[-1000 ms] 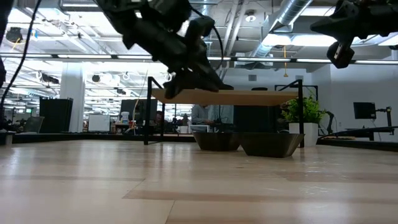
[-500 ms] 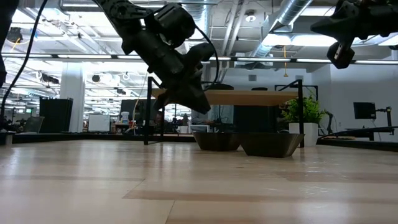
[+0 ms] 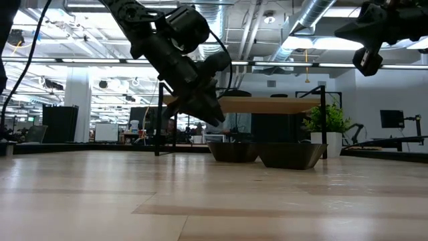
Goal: Pick & Place Mini shaped plates
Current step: Stack the top black distorted square plate on top of the other black distorted square plates on the shelf
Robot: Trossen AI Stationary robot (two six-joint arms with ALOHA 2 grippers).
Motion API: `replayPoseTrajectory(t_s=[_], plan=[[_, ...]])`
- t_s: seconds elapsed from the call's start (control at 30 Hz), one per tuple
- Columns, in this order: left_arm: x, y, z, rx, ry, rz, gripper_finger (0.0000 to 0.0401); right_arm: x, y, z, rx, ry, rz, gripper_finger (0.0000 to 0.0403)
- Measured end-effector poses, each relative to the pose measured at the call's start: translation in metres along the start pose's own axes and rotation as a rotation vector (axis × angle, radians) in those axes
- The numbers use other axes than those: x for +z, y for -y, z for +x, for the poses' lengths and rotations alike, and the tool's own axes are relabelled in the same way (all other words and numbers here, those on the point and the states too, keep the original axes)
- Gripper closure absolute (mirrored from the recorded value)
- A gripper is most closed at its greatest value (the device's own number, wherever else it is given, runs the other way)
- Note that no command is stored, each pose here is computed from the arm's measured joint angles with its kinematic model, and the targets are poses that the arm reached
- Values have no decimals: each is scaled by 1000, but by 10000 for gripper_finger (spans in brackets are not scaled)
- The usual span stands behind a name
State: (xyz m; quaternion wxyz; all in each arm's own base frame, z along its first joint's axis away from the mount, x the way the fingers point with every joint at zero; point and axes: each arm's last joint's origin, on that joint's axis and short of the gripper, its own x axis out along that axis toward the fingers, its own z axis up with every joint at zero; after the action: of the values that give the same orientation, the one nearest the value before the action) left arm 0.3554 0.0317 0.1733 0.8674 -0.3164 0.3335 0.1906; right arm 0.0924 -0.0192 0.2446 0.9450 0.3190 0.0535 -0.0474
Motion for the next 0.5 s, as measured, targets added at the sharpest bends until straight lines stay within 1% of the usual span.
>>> replayPoseTrajectory(t_s=[0.13, 0.33, 0.4, 0.5], plan=[[0, 0, 0, 3, 2, 0, 301, 0, 0, 0, 0, 0, 0, 401], [0, 0, 0, 3, 2, 2, 250, 0, 0, 0, 0, 1, 0, 401], [0, 0, 0, 3, 3, 3, 241, 0, 0, 0, 0, 1, 0, 401], [0, 0, 0, 3, 2, 4, 239, 0, 0, 0, 0, 1, 0, 401]])
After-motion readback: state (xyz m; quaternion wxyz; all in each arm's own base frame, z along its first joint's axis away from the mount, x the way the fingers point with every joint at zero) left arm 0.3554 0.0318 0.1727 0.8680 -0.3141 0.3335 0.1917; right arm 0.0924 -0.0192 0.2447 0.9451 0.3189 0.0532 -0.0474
